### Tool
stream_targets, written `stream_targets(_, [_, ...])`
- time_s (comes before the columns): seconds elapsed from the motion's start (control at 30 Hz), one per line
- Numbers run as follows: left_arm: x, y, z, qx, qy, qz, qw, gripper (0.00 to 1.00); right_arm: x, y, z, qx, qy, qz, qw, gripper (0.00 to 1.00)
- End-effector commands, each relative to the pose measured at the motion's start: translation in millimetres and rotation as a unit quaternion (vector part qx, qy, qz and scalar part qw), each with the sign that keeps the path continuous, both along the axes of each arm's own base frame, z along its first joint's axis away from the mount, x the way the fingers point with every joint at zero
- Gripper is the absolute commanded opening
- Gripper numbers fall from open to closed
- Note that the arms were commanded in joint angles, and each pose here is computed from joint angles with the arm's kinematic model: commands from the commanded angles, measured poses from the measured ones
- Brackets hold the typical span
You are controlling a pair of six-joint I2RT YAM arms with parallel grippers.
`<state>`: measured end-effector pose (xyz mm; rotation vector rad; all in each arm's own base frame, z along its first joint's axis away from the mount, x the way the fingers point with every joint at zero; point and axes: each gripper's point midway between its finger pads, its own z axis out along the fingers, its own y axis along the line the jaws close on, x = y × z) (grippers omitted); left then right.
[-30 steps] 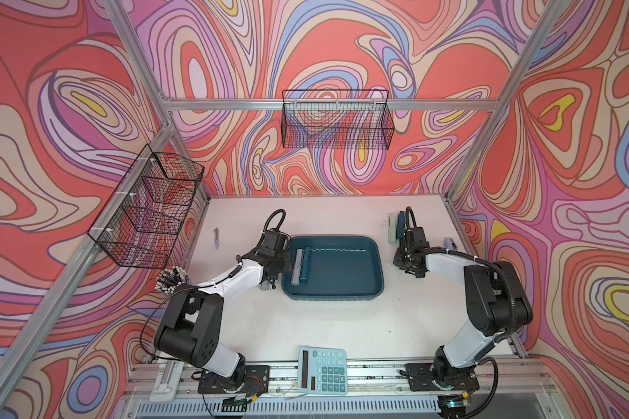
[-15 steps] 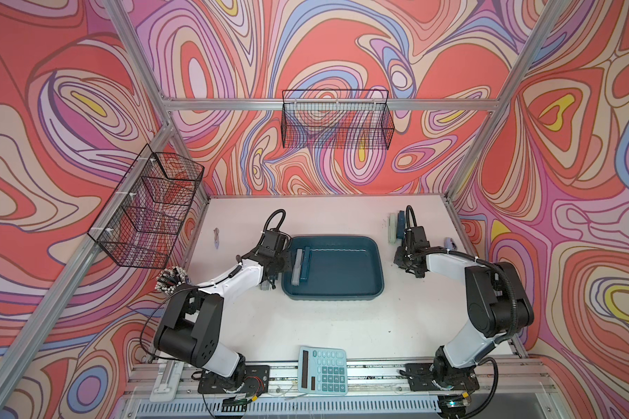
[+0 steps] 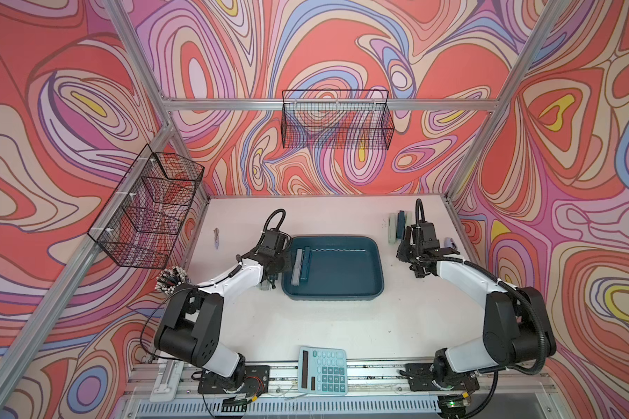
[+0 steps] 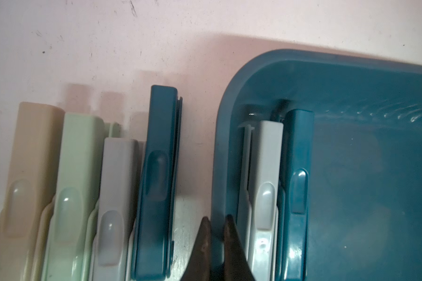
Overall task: Put the pruning pliers into the storage box
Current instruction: Pick up the pruning pliers from the center of the board, then place the pruning pliers in the storage box.
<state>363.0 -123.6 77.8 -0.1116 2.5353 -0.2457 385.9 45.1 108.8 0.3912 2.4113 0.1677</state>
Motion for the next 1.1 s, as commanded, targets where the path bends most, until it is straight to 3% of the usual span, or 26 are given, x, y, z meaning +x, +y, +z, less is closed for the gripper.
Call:
stream_targets(0.0, [-10.9, 4.0, -16.1, 0.007, 0.040, 0.002, 0.999, 0.03, -10.3, 17.9, 20.1, 0.016, -0.017, 0.010, 1.000, 0.24])
stream_targets(0.27, [-6.6, -1.3, -13.9, -0.004, 0.040, 0.000, 0.999, 0.04, -14.3, 95.0, 40.6, 0.039, -0.037, 0.069, 0.996, 0.24])
stream_targets(0.37, [-7.6, -0.8, -13.6, -0.006, 0.040, 0.002, 0.999, 0.03, -16.0, 131.9, 39.2, 0.072, -0.036, 0.094, 0.992, 0.24])
stream_targets(0.5, [-13.2, 0.7, -15.3, -0.007, 0.043, 0.004, 0.999, 0.03, -23.4, 180.6, 35.1, 0.072, -0.032, 0.135, 0.988, 0.24])
stream_targets(0.8, [-12.0, 0.1, -10.9, -0.017, 0.029, 0.009, 0.999, 0.04, -38.6, 256.0, -7.9, 0.100, -0.002, 0.188, 0.977, 0.24])
stream_targets(1.07, [-15.8, 1.6, -9.2, -0.020, 0.025, 0.011, 0.999, 0.04, -28.2, 292.0, -45.4, 0.131, 0.012, 0.190, 0.973, 0.24])
